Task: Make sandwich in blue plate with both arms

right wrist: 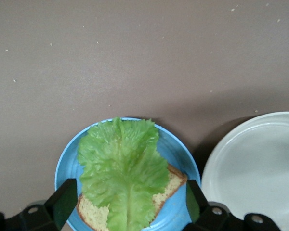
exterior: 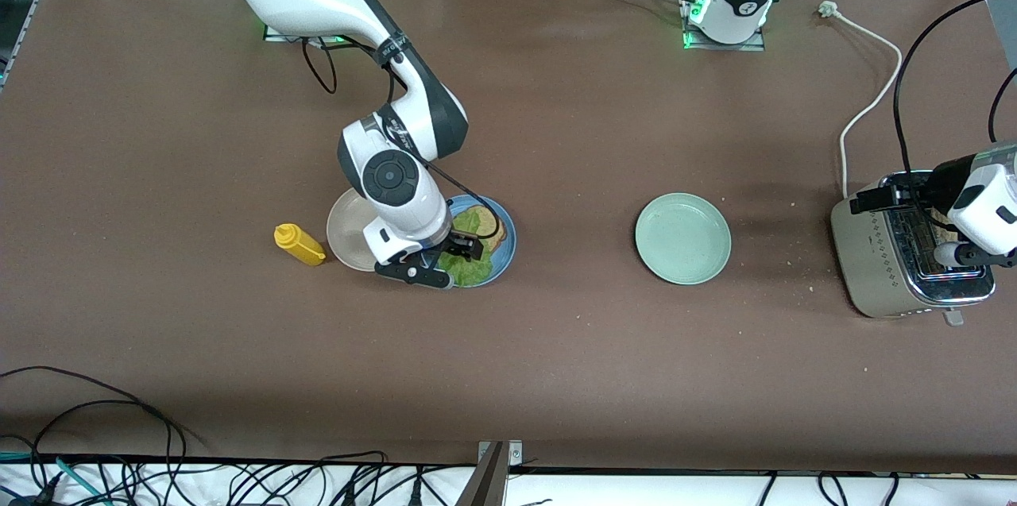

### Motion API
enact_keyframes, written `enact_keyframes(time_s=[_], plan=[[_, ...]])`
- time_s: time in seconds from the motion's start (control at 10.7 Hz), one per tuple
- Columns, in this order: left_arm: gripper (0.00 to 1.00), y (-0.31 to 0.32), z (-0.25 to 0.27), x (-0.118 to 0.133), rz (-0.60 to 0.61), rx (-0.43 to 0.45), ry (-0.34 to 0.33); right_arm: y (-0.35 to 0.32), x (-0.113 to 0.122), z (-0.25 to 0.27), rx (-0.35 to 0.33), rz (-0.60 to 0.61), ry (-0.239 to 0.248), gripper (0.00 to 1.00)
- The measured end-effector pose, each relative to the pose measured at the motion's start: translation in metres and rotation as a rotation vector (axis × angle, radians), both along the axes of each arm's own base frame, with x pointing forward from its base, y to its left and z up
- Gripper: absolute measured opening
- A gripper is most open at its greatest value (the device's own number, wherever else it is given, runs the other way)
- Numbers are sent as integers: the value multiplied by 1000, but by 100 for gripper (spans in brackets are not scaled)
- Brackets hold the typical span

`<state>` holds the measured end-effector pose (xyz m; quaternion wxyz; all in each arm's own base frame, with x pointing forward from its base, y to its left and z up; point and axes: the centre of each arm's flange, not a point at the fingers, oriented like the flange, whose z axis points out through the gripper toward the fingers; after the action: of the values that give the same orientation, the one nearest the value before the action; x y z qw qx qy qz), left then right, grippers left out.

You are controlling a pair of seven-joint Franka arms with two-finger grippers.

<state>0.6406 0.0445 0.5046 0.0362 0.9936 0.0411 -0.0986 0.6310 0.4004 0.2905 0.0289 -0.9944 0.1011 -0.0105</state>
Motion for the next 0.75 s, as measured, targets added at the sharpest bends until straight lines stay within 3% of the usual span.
enact_keyframes(time_s=[0.37, 0.75], plan=[[100, 0, 0, 0, 0, 0, 1, -34, 6, 42, -27, 81, 28, 100], [100, 1, 0, 0, 1, 0, 2, -77, 12, 73, 6, 156, 71, 100]])
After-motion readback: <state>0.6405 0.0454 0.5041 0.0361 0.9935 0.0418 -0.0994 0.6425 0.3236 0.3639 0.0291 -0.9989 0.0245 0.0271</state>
